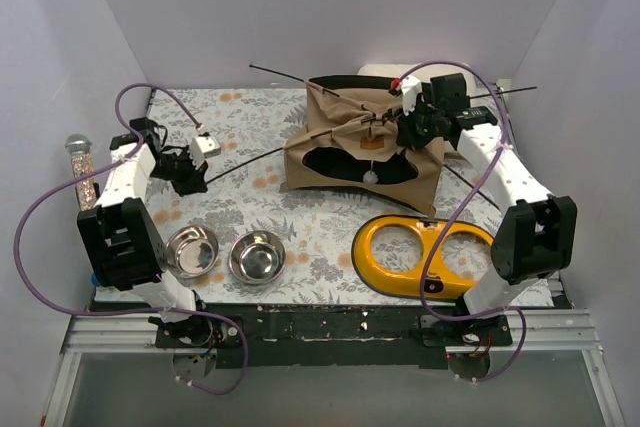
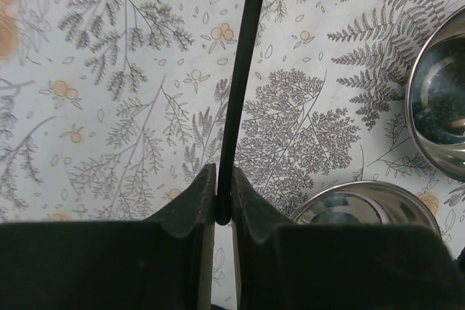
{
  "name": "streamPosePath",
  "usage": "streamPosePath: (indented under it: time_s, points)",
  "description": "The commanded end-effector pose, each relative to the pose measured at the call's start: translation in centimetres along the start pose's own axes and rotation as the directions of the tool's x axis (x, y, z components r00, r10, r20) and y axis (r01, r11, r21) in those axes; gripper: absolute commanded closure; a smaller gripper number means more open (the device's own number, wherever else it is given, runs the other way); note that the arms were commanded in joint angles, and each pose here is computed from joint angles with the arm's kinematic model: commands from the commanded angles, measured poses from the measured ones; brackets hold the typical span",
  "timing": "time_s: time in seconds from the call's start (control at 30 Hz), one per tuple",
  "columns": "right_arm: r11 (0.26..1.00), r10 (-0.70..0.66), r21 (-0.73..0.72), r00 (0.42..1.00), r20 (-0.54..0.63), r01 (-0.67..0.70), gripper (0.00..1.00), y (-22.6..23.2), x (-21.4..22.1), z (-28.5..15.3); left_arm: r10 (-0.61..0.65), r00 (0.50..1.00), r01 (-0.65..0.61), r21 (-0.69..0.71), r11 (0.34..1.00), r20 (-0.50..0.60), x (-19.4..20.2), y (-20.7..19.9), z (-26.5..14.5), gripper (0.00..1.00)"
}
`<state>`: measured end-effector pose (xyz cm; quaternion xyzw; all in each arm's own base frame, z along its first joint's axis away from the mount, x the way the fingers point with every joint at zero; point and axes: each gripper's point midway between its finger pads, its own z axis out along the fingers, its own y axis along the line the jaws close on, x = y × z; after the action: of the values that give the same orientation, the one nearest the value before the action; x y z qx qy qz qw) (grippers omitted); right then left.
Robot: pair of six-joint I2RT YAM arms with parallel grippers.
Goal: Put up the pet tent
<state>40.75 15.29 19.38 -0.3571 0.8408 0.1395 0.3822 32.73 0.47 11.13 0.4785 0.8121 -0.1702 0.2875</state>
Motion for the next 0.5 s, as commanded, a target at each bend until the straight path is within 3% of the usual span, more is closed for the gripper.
streamPosePath:
  time_s: [0.0, 0.07, 0.1, 0.33, 0.47]
  points:
    - [0.992, -0.031, -0.118, 0.982, 0.185, 0.053, 0.56, 3.3, -3.9, -2.1, 0.000, 0.983, 0.003, -0.017, 1.000, 0.184, -5.6, 0.3, -2.7, 1.00]
    - [0.982, -0.044, -0.170, 0.979, 0.197, 0.078, 0.24, 4.8, -4.1, -2.1, -0.005, 0.970, 0.010, -0.019, 1.000, 0.244, -7.4, -0.1, -3.5, 1.00]
    - [0.978, -0.056, -0.186, 0.977, 0.205, 0.095, 0.15, 5.3, -4.4, -2.3, 0.003, 0.966, 0.002, -0.022, 1.000, 0.257, -7.8, -0.2, -3.8, 1.00]
    - [0.955, -0.218, -0.133, 0.932, 0.290, 0.265, 0.10, 4.9, -9.6, -6.9, 0.062, 0.958, -0.041, -0.079, 0.996, 0.279, -8.6, -0.9, -4.9, 1.00]
    - [0.898, -0.334, -0.154, 0.867, 0.370, 0.412, 0.09, 6.7, -12.8, -9.9, 0.098, 0.943, -0.062, -0.121, 0.991, 0.319, -9.8, -1.0, -5.8, 1.00]
